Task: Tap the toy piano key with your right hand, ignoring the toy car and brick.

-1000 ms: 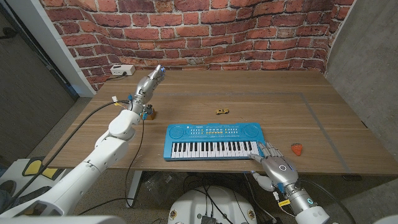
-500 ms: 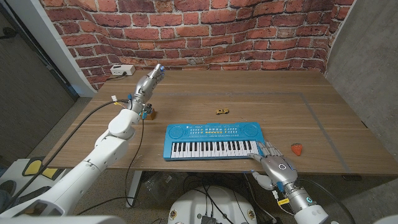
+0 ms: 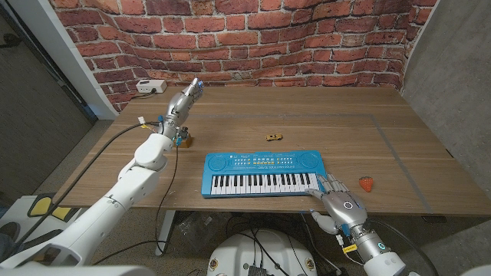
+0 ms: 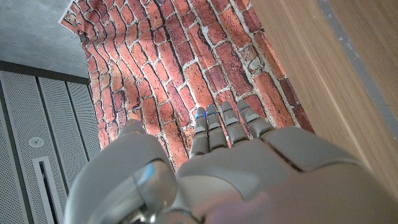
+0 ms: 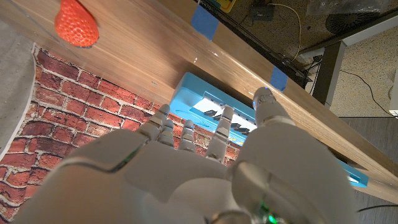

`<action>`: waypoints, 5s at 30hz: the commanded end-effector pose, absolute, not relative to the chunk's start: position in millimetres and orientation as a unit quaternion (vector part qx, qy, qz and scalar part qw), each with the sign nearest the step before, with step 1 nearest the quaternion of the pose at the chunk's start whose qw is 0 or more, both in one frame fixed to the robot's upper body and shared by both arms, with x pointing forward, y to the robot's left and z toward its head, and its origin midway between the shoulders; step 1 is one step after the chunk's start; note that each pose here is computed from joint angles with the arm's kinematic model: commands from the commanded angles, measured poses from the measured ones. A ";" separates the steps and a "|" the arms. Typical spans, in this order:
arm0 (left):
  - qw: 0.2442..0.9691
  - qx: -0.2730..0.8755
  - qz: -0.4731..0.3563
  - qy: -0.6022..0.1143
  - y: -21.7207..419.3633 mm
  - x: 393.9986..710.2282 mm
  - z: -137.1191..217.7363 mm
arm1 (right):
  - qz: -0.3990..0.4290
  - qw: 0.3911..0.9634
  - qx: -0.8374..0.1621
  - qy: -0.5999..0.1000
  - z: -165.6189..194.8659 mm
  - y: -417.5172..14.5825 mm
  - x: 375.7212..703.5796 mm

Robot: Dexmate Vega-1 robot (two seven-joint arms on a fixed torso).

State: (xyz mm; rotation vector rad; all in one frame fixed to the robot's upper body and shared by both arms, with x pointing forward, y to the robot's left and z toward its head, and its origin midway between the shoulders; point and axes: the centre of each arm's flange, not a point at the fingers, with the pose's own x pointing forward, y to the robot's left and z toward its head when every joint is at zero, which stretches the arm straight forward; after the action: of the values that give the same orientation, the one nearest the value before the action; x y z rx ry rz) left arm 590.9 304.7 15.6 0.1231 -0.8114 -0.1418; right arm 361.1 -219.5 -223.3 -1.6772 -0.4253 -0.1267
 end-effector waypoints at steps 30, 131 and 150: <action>0.914 0.036 -0.055 -0.399 305.1 587.1 5.1 | -0.066 0.649 -0.730 -0.204 -197.4 -235.3 351.7; 0.920 0.060 -0.064 -0.381 303.7 589.1 14.7 | 0.000 0.891 -0.206 -0.404 -66.9 -291.0 479.0; 0.923 0.061 -0.071 -0.374 296.5 593.9 13.5 | 0.049 0.911 -0.166 -0.375 -40.3 -295.5 522.8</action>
State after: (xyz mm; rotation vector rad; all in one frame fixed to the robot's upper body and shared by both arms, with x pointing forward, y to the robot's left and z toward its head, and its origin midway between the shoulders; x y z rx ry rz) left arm 592.3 299.2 13.2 0.1207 -0.7776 -0.1417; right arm 493.7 -289.9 -58.9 -0.3982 -0.7929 0.0551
